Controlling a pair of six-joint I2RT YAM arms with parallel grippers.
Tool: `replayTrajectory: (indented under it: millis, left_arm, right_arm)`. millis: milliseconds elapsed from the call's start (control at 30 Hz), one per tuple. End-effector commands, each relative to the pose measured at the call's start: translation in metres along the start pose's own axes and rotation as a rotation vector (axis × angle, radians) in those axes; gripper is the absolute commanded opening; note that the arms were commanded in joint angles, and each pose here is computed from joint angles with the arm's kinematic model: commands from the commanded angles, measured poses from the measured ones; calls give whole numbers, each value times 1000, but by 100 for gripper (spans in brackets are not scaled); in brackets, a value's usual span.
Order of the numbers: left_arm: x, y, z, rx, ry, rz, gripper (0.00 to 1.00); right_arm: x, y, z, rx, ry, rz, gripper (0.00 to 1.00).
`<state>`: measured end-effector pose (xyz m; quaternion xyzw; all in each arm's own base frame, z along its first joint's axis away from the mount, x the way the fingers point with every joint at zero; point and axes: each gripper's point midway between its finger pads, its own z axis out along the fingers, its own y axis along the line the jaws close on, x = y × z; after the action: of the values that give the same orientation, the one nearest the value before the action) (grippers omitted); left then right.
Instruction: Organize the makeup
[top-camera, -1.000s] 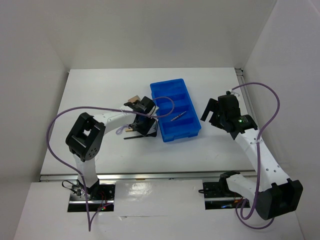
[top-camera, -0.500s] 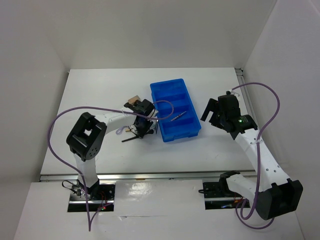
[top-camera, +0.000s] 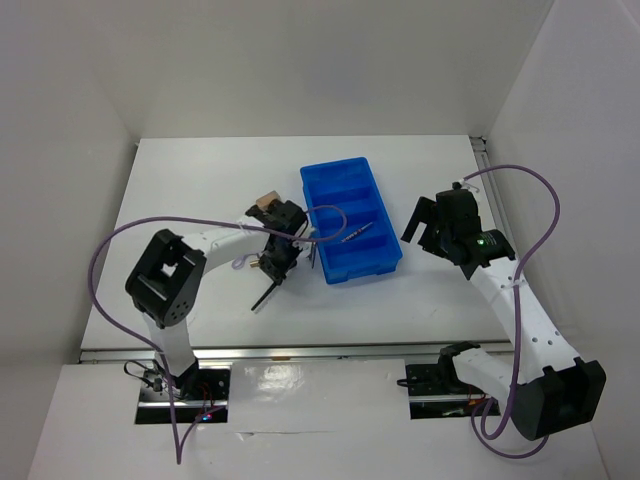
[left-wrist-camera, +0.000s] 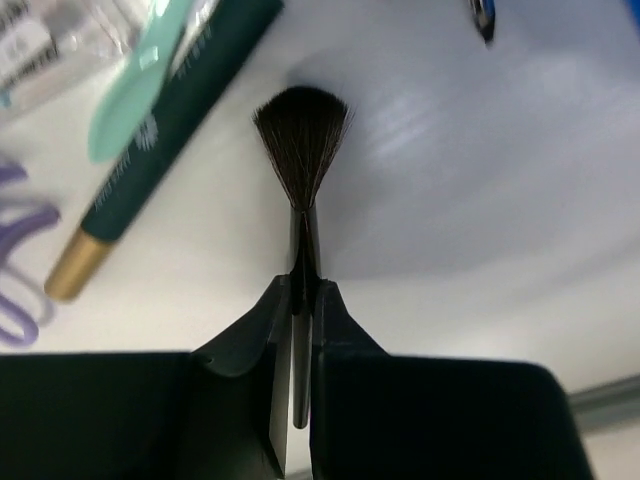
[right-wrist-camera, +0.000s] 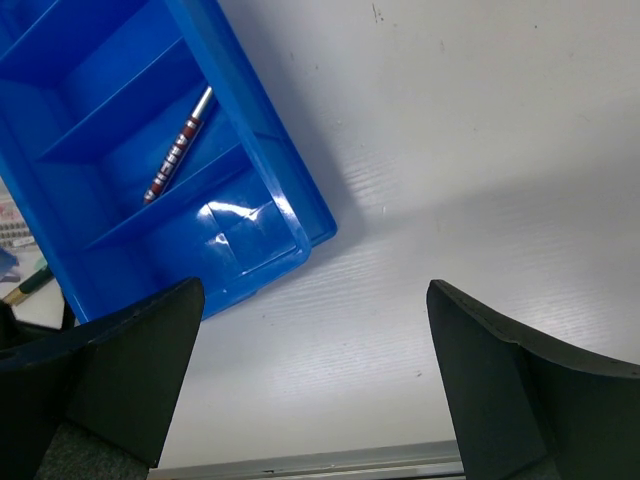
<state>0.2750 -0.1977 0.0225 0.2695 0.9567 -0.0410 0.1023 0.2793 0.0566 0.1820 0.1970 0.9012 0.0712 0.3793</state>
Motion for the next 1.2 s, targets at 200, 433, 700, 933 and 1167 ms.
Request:
replayTrajectory:
  millis: [200,433,700,933,1167]
  left_arm:
    - [-47,-4,-122,-46,-258,-37,0]
    - [-141,-44,-173,68,-521,72,0]
    - [-229,-84,-159,69,-608,186,0]
    - [-263,-90,-121,-32,-663,226,0]
    - [-273,-87,-92,-90,-686,221,0]
  right_arm:
    - [-9,5,-5,-29,-38,14,100]
    - [-9,-11,-22,21,-66,47,100]
    - [-7,-21,-58,-32,-160,110,100]
    - [-17,-27,-69,-12,-211,130,100]
    - [-18,-26,-67,-6,-203,128,100]
